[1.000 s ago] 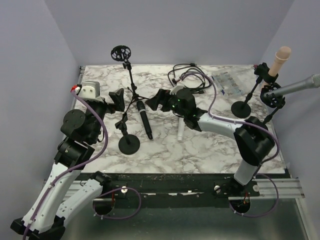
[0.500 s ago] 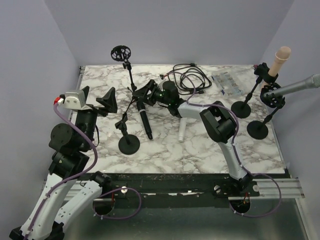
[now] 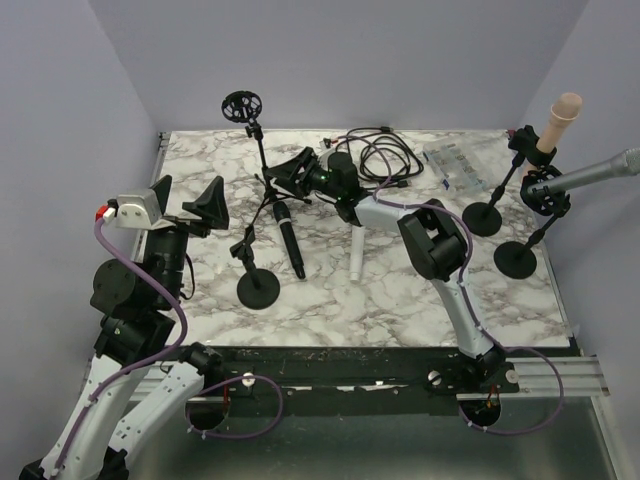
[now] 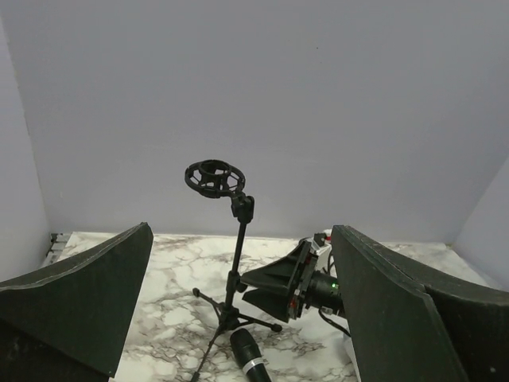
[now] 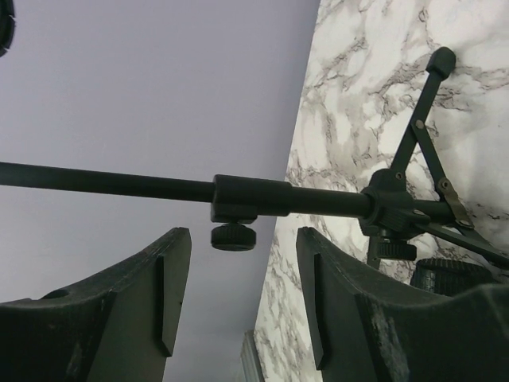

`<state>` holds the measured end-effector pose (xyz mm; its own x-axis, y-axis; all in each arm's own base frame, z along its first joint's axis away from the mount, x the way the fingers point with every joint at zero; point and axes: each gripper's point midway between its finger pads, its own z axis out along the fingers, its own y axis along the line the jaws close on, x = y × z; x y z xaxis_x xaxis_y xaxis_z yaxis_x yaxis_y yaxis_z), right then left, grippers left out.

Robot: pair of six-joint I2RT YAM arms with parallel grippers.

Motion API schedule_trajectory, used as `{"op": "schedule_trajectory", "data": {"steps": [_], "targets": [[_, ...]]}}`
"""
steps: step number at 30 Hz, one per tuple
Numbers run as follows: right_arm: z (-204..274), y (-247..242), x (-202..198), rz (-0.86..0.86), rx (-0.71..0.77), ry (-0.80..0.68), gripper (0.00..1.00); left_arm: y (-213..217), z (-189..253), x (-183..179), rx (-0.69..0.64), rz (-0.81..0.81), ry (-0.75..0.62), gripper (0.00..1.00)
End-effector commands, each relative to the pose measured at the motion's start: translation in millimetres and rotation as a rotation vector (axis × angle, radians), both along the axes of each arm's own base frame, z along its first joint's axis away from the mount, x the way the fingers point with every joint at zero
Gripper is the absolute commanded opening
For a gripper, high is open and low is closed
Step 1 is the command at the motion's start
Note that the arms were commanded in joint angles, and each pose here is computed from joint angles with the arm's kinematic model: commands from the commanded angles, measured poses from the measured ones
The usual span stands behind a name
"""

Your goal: Remove the microphone from the stand

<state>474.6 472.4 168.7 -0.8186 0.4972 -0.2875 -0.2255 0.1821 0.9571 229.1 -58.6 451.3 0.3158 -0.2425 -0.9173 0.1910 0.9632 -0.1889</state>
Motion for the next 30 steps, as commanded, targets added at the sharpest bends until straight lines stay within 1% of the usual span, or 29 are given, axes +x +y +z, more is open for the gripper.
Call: {"op": "schedule_trajectory", "data": {"steps": [1, 10, 15, 17, 20, 25, 26, 28, 29, 30], "targets": [[-13.6, 8.4, -1.9, 0.033, 0.003, 0.012, 0.61, 5.5, 2.2, -0.3, -0.023, 0.025, -0.016, 0.97], [-15.7, 12.6, -2.0, 0.055, 0.031, 0.019, 0.45, 2.9, -0.4, 3.0, -0.017, 0.02, -0.004, 0.97], [-14.0, 13.7, -1.3, 0.056, 0.041, 0.014, 0.31, 2.9, 2.0, 4.4, -0.022, 0.021, -0.011, 0.97], [-13.4, 14.4, -2.7, 0.066, 0.053, 0.011, 0.3, 2.5, 1.6, 5.1, -0.022, 0.021, -0.01, 0.97], [-12.6, 15.5, -3.8, 0.076, 0.064, 0.01, 0.35, 2.6, 1.8, 5.0, -0.026, 0.019, -0.01, 0.97], [-11.9, 15.0, -5.1, 0.08, 0.069, 0.003, 0.35, 2.2, 1.4, 5.9, -0.027, 0.018, -0.008, 0.97], [-12.1, 14.6, -4.9, 0.079, 0.069, 0.002, 0.34, 2.4, 1.6, 5.6, -0.027, 0.018, -0.009, 0.97], [-12.4, 14.7, -5.5, 0.08, 0.064, -0.01, 0.22, 2.1, 1.4, 5.9, -0.027, 0.016, -0.008, 0.97], [-12.8, 14.2, -5.3, 0.077, 0.056, -0.018, 0.12, 2.0, 1.2, 6.3, -0.027, 0.017, -0.007, 0.97], [-15.4, 14.0, -5.0, 0.072, 0.039, -0.026, 0.04, 2.3, 1.1, 6.4, -0.027, 0.019, -0.007, 0.97]]}}
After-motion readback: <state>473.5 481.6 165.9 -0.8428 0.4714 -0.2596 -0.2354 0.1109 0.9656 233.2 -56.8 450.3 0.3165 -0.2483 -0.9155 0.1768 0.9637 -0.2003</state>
